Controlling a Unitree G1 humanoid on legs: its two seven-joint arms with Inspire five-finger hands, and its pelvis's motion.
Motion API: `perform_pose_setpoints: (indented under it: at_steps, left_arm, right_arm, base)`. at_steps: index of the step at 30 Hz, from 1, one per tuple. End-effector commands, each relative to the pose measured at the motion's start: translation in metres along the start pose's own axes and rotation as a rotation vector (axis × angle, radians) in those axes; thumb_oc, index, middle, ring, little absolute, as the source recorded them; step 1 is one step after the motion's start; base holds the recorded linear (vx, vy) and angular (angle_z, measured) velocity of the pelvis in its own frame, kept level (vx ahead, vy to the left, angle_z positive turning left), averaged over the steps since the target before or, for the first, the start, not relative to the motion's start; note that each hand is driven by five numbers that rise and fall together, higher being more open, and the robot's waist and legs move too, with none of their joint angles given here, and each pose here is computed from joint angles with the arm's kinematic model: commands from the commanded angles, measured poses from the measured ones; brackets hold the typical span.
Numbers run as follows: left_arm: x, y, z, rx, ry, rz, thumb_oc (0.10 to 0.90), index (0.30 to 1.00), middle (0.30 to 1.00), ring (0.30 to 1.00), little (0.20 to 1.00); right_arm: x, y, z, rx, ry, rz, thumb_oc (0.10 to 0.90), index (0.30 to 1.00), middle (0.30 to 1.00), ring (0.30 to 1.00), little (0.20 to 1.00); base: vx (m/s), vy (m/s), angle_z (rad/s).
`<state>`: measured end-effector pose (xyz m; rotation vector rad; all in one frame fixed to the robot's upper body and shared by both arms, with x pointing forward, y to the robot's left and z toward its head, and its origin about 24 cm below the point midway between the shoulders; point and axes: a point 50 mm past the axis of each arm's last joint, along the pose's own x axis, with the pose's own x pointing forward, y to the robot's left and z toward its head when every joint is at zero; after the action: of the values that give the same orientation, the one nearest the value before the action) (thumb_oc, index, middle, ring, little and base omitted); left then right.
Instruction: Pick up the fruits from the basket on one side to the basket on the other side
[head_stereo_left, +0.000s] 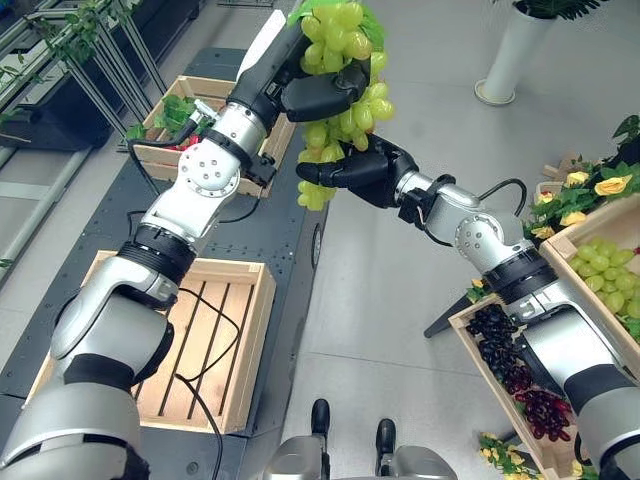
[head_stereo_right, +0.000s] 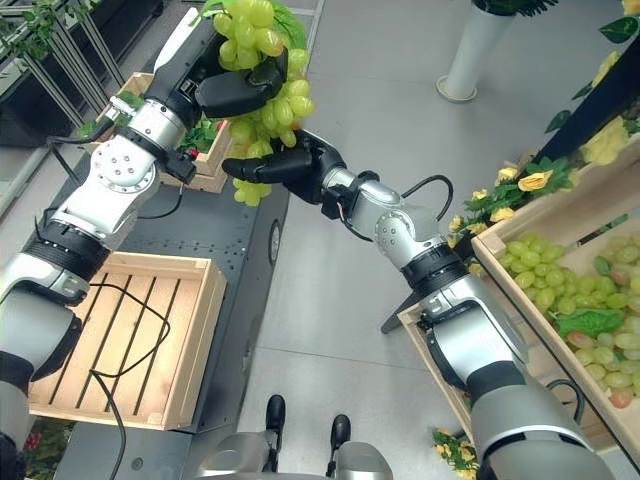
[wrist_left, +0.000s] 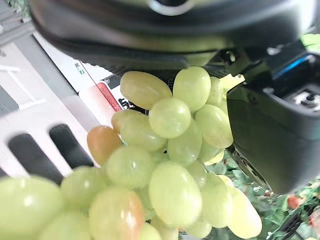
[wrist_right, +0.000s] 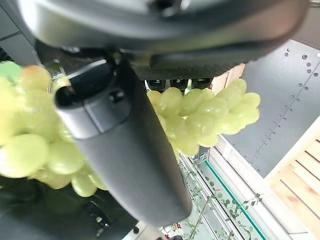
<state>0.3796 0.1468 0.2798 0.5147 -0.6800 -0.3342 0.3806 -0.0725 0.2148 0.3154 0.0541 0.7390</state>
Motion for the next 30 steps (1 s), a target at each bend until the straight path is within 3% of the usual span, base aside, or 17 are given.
perform_pose_setpoints:
  at_steps: [1,14,15,16,30]
  left_arm:
    - [0.012,-0.011,0.003,-0.175,-0.061,0.096,0.4,0.3,0.3,0.3,0.3]
    - [-0.001,-0.026,-0.027,-0.24,0.064,0.128,0.4,0.3,0.3,0.3,0.3]
    - [-0.003,-0.026,-0.031,-0.245,0.079,0.138,0.4,0.3,0.3,0.3,0.3]
    - [-0.004,-0.026,-0.032,-0.246,0.082,0.14,0.4,0.3,0.3,0.3,0.3]
    - [-0.016,-0.015,-0.05,-0.247,0.172,0.233,0.4,0.3,0.3,0.3,0.3]
  right_arm:
    - [0.021,0.025,-0.002,0.176,-0.131,0.08,0.8,0.9,0.9,0.9,0.9]
    - [0.023,0.032,0.021,0.251,-0.388,-0.015,0.8,0.9,0.9,0.9,0.9]
    - [0.022,0.031,0.021,0.263,-0.413,-0.023,0.449,0.373,0.373,0.373,0.373]
    - [0.022,0.031,0.021,0.264,-0.419,-0.028,0.4,0.3,0.3,0.3,0.3]
    - [0.018,0.022,0.016,0.243,-0.415,-0.095,0.4,0.3,0.3,0.3,0.3]
  base:
    - [0.0,0.0,0.0]
    - [0.0,0.0,0.0]
    - [0.0,0.0,0.0]
    - [0.0,0.0,0.0]
    - [0.0,0.0,0.0]
